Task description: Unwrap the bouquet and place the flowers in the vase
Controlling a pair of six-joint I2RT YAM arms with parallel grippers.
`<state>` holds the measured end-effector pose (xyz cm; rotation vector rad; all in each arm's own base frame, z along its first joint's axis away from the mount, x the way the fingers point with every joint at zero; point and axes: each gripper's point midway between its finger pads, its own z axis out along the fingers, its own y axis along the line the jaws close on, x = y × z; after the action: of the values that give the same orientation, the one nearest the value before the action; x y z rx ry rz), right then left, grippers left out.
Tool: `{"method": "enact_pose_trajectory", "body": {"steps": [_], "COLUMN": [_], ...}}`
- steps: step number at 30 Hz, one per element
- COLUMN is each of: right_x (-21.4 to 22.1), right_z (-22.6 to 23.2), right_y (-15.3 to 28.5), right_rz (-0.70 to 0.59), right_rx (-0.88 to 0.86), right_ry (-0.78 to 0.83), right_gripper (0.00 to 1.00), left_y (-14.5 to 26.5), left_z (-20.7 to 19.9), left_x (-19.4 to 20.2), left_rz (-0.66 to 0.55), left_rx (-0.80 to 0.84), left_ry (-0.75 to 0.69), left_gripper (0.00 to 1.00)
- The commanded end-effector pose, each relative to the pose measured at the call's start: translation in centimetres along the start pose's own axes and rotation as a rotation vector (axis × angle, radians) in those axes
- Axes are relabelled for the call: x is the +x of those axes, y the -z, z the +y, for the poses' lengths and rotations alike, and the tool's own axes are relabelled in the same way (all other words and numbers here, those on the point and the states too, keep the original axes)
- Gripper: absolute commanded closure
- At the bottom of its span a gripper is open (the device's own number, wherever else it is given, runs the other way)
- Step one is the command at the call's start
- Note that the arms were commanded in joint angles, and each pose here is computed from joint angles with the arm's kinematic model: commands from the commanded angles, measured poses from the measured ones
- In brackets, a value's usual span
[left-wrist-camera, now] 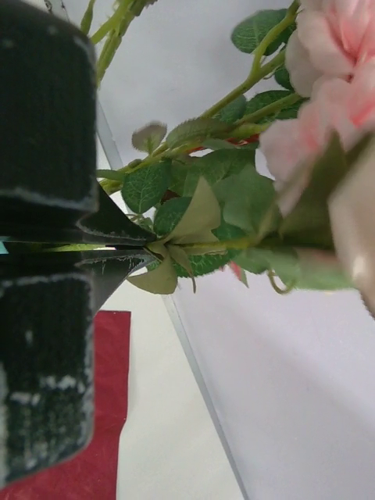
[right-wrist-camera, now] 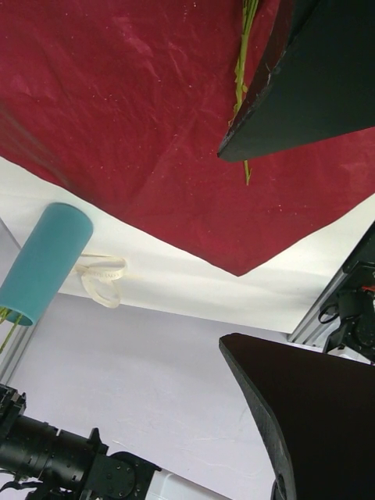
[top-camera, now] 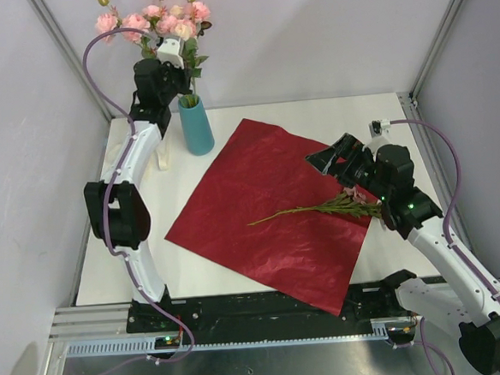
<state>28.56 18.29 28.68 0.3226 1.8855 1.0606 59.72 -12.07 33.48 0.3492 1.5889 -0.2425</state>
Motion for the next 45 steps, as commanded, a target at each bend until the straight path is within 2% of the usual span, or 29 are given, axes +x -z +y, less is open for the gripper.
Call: {"method": "enact_pose_trajectory", "body": {"steps": [1,5,9,11,13,16,18,23,29,34,38,45], "right_x": [-0.3,-0.1,0.1,0.1,0.2,0.2,0.1,0.3,1.8,4.2,5.8,7.0], "right_z": [0.4,0.2,0.0,0.0,-0.2,-0.8,-1.3,-3.2,-6.9,-11.0,-13.5,-16.9], "right_y": [0.2,0.3,0.5,0.6,0.7,1.1,1.3,2.0,2.8,3.5,3.6,2.7], "right_rz": [-0.009,-0.003,0.002,0.004,0.0,-0.011,-0.021,-0.056,-0.073,-0.095,-0.106,-0.172], "right_rx": [-0.018,-0.005,0.002,0.006,0.02,0.06,0.093,0.207,0.412,0.634,0.768,0.888], "right_ry": [0.018,0.009,0.008,0.003,-0.006,-0.043,-0.074,-0.186,-0.37,-0.547,-0.621,-0.699], "right_gripper": [0.02,0.02,0.02,0.02,0.02,0.02,0.02,0.02,0.02,0.05,0.14,0.25], "left_y": [1.5,1.6,2.2,2.7,3.3,4.6,5.5,8.4,13.2,17.4,21.2,26.4], "left_z": [-0.4,-0.5,-0.5,-0.5,-0.4,-0.6,-0.7,-1.7,-4.8,-7.9,-10.4,-13.7], "left_x": [-1.5,0.0,-0.4,-1.3,-2.4,-4.4,-5.5,-7.0,-6.3,-2.5,0.0,3.2], "left_rz": [-0.02,0.009,0.004,-0.011,-0.03,-0.064,-0.084,-0.104,-0.067,0.041,0.099,0.112], "left_rx": [0.001,0.002,-0.009,-0.015,-0.023,-0.031,-0.034,-0.023,0.059,0.136,0.194,0.219], "left_ry": [-0.009,0.007,0.017,0.02,0.024,0.034,0.04,0.093,0.217,0.354,0.416,0.457], "left_gripper": [1.0,1.0,0.88,0.79,0.65,0.38,0.24,0.04,0.0,0.0,0.0,0.0]}}
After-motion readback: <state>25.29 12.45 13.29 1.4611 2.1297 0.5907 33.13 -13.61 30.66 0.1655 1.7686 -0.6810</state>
